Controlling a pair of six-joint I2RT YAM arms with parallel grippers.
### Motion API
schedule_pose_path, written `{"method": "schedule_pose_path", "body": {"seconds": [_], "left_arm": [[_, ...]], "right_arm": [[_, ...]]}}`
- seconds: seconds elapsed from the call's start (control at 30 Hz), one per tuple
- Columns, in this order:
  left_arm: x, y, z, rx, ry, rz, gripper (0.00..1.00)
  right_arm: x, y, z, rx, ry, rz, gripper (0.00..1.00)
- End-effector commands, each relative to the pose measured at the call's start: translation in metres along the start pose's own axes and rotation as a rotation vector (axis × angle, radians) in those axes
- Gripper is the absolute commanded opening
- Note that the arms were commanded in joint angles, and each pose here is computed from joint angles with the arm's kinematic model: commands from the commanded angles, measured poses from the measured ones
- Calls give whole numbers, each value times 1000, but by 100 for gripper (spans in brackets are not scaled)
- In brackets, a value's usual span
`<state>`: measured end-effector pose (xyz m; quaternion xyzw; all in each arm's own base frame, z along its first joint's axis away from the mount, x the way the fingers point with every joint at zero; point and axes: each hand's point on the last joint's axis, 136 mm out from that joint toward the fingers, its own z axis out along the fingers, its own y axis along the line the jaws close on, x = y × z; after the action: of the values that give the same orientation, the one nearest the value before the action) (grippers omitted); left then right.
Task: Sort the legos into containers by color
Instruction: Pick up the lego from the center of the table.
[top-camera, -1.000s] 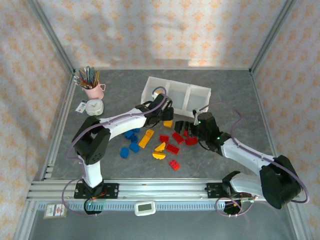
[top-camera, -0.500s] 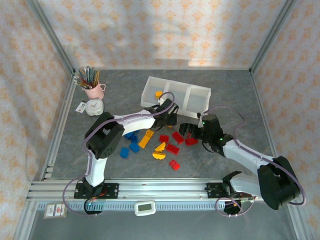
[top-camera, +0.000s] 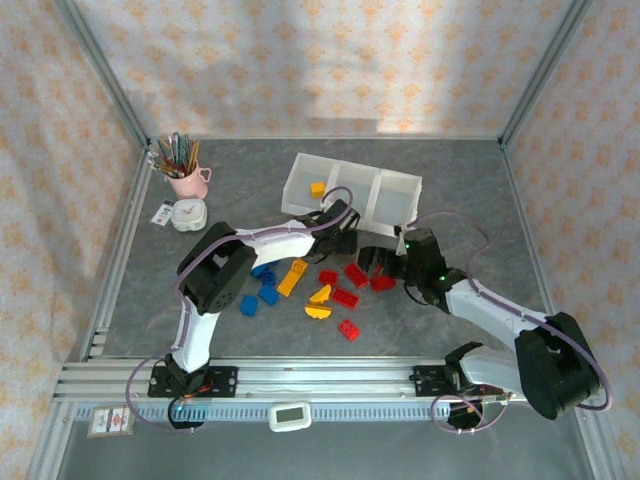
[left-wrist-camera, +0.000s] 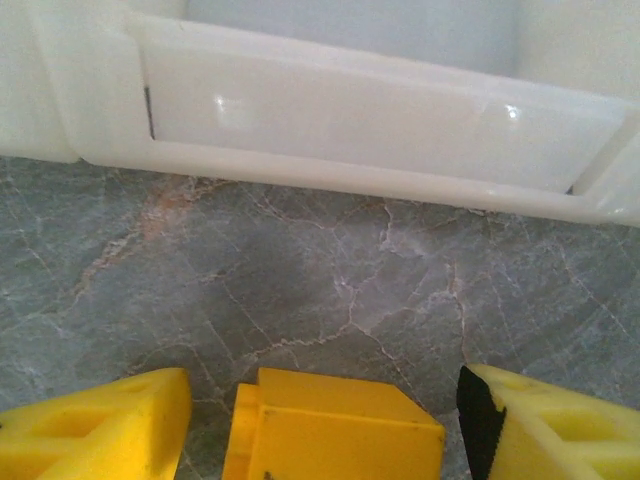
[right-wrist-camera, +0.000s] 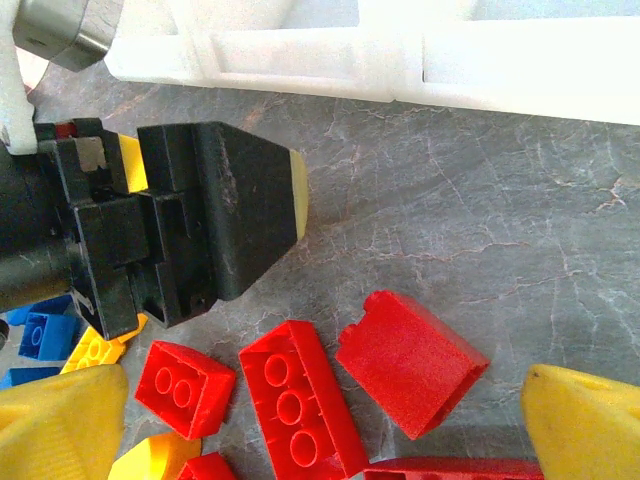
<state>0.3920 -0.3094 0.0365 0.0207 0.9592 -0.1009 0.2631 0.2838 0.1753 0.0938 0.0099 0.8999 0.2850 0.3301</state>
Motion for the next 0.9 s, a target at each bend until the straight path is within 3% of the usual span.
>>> {"method": "schedule_pose_path", "body": {"seconds": [0.0,0.43,0.67,0.87], "left_arm": [[8,-6,4,15,23,36,74],[6,-1,1,-14,11,42,50],[-12,0,-25,-16,-52,52,49],[-49,15,-65,-52,-171,-4,47]], "right_arm": [[-5,2,-3,-8,-19,8,100],[-8,5,-4,-13,-24,3,100],[-13,16,-7,-50,-13,-31,100],[-30,31,-12,-87,-44,-43,100]]}}
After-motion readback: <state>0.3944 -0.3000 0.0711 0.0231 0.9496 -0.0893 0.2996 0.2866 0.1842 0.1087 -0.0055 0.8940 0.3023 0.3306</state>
